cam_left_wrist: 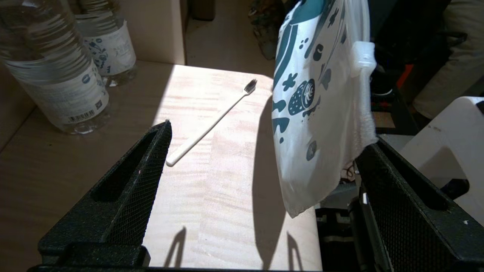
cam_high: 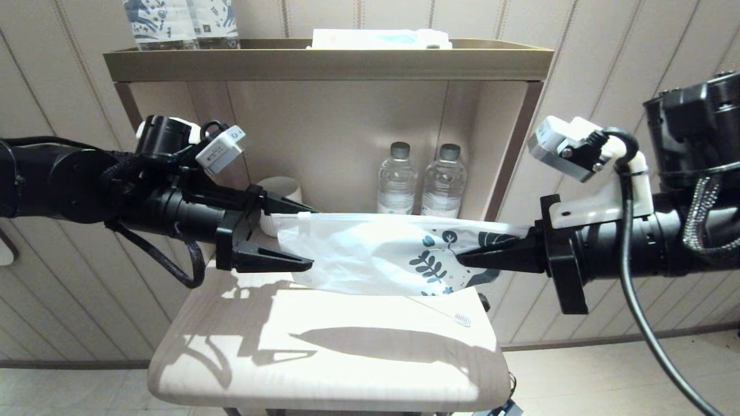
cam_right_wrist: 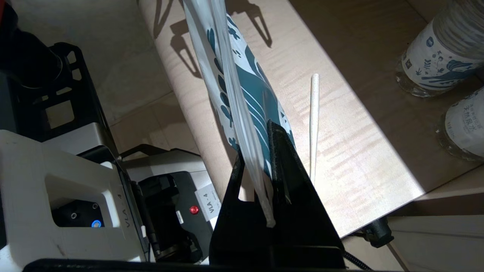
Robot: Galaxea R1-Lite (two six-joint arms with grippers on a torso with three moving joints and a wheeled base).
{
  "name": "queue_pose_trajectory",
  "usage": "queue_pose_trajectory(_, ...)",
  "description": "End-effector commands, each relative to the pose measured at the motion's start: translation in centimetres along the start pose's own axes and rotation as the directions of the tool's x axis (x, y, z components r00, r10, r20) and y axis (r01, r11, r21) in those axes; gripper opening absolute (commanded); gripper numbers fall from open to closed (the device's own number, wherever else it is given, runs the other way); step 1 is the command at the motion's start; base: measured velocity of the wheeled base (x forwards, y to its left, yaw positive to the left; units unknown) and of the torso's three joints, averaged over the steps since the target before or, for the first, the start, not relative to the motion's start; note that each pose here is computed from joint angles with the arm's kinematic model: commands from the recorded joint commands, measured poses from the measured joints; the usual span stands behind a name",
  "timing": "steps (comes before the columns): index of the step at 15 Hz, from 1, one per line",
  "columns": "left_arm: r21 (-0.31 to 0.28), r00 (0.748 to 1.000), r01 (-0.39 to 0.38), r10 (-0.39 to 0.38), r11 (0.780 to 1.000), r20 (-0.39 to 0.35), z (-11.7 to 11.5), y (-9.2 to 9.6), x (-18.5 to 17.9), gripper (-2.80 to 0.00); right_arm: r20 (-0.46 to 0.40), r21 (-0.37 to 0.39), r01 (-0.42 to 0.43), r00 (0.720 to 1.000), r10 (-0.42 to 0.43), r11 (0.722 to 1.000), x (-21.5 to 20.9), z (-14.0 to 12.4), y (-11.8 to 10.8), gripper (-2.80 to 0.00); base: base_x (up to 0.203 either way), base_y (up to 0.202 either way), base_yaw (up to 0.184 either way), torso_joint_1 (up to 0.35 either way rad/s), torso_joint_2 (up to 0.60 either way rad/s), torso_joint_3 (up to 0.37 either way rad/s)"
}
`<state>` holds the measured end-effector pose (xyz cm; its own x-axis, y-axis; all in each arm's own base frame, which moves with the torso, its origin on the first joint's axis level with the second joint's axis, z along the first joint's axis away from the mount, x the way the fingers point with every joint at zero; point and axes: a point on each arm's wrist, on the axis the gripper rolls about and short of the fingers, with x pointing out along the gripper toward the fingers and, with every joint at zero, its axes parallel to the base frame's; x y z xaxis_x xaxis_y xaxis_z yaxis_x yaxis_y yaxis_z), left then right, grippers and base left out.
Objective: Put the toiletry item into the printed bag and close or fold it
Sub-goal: Hand it to the other hand
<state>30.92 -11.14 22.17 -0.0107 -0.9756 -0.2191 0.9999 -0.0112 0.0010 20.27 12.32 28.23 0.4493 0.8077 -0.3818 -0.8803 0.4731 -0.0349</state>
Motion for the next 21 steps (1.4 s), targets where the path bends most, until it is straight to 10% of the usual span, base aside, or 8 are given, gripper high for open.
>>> queue_pose_trajectory(1,0.004,1.000,0.005,-0.005,1.000,0.005,0.1,-0.2,-0.1,0.00,-0.013,0.006,-0.010,1.000,0.010,1.000,0.4,-0.2,-0.1,-2.80,0.000,0.000,0.000,0.000,0.00,0.000)
queue_pose_trajectory(10,0.087,0.996,-0.071,0.075,0.994,-0.042,1.4,-1.8,-0.9,0.00,-0.047,0.015,-0.042,0.998,0.042,0.999,2.2,-0.6,-0.4,-2.80,0.000,0.000,0.000,0.000,0.00,0.000)
queue_pose_trajectory(13,0.106,0.970,-0.172,0.187,0.979,-0.157,2.0,-2.7,-1.4,0.00,-0.042,0.010,-0.049,0.998,0.049,0.999,2.6,-0.3,-0.4,-2.80,0.000,0.000,0.000,0.000,0.00,0.000)
queue_pose_trajectory(21,0.100,0.972,-0.141,0.156,0.985,-0.174,1.8,-3.0,-0.5,0.00,-0.030,-0.004,-0.061,0.998,0.061,0.998,2.7,0.2,-0.1,-2.80,0.000,0.000,0.000,0.000,0.00,0.000)
